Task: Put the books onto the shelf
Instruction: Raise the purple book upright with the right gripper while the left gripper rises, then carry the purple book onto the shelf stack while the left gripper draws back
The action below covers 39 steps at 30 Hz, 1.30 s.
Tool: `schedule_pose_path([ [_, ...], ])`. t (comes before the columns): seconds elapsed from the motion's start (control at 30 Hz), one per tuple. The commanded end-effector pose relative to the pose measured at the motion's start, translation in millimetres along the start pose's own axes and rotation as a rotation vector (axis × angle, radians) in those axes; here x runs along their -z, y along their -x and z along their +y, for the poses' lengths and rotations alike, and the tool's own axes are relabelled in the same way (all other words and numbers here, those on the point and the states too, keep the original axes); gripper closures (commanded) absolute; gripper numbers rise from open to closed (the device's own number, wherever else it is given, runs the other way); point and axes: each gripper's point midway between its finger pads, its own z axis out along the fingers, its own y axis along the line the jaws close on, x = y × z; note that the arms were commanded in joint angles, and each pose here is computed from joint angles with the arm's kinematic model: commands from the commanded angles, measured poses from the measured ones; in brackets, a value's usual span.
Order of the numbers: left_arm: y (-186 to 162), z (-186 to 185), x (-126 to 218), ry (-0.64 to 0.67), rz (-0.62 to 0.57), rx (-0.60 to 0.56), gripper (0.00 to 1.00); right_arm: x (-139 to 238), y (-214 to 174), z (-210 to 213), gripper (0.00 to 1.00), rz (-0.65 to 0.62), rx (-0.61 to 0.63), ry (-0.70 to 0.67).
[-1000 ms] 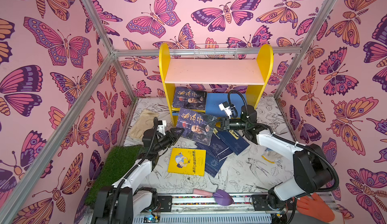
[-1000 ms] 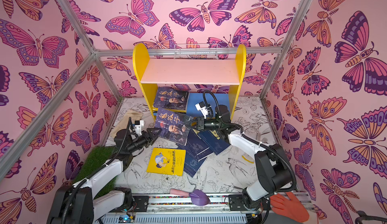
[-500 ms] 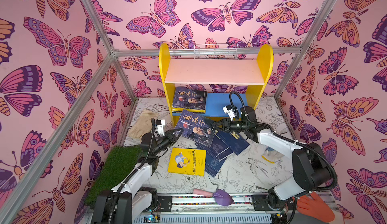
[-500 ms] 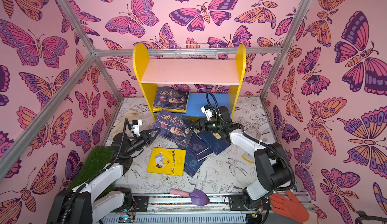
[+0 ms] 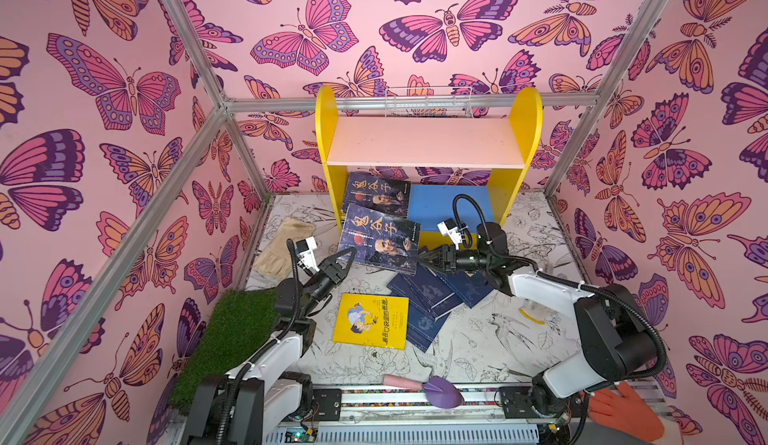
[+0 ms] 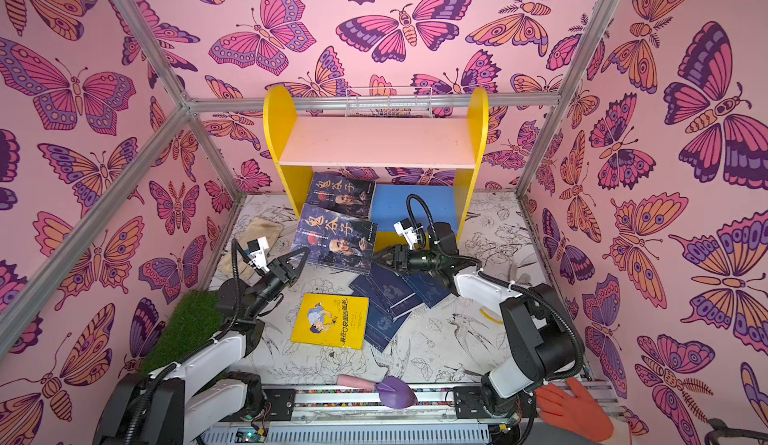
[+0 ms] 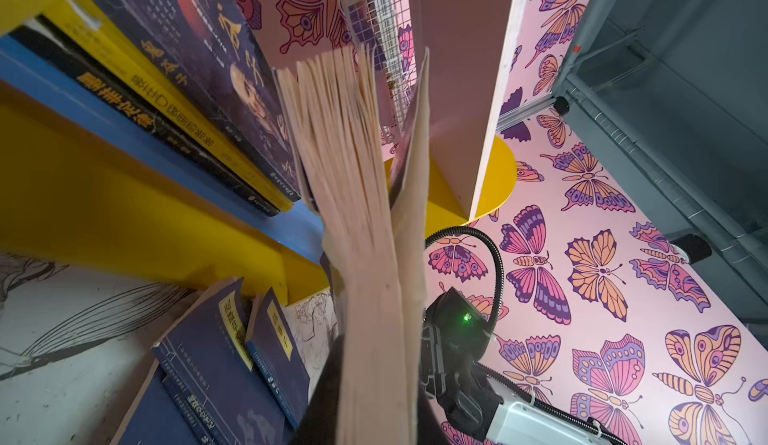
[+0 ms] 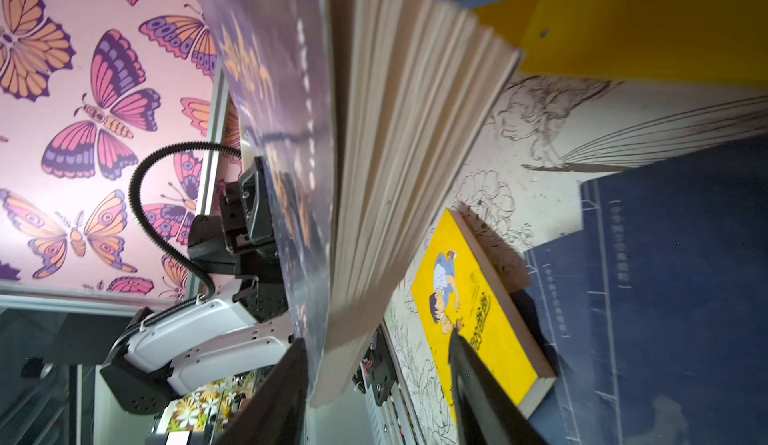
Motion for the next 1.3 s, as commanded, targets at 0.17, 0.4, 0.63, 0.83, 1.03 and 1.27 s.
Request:
schedule_pose_path([
  [0.17, 22.7, -50.5, -3.2, -0.156, -0.101, -0.109, 1.0, -10.1, 13.2, 52.7, 0.47, -0.004, 0.099, 0.144],
  [0.4, 23.4, -63.0, -3.7, -0.195, -0.121, -0.145, 1.0, -21.2, 17.5, 51.6, 0.49, -0.005, 0.078, 0.177],
  [0.63, 25.5, -67.5, -4.4, -0.218, -0.139, -0.16, 1.0, -22.0, 23.5, 55.9, 0.62, -0.025, 0.074, 0.205],
  [0.83, 21.4, -37.7, -5.5, -0.131, -0.148, -0.137, 1.0, -15.7, 33.6, 75.8, 0.92, -0.075, 0.099, 0.236],
  [1.03, 11.7, 8.2, -7.2, 0.043, -0.12, -0.088, 0.76, -12.2, 47.5, 78.4, 1.0, -0.119, 0.118, 0.178],
  [1.27, 1.5, 78.6, 28.0, 0.467, -0.119, 0.014, 0.21, 6.9, 94.6, 83.7, 1.0, -0.207, 0.163, 0.142],
])
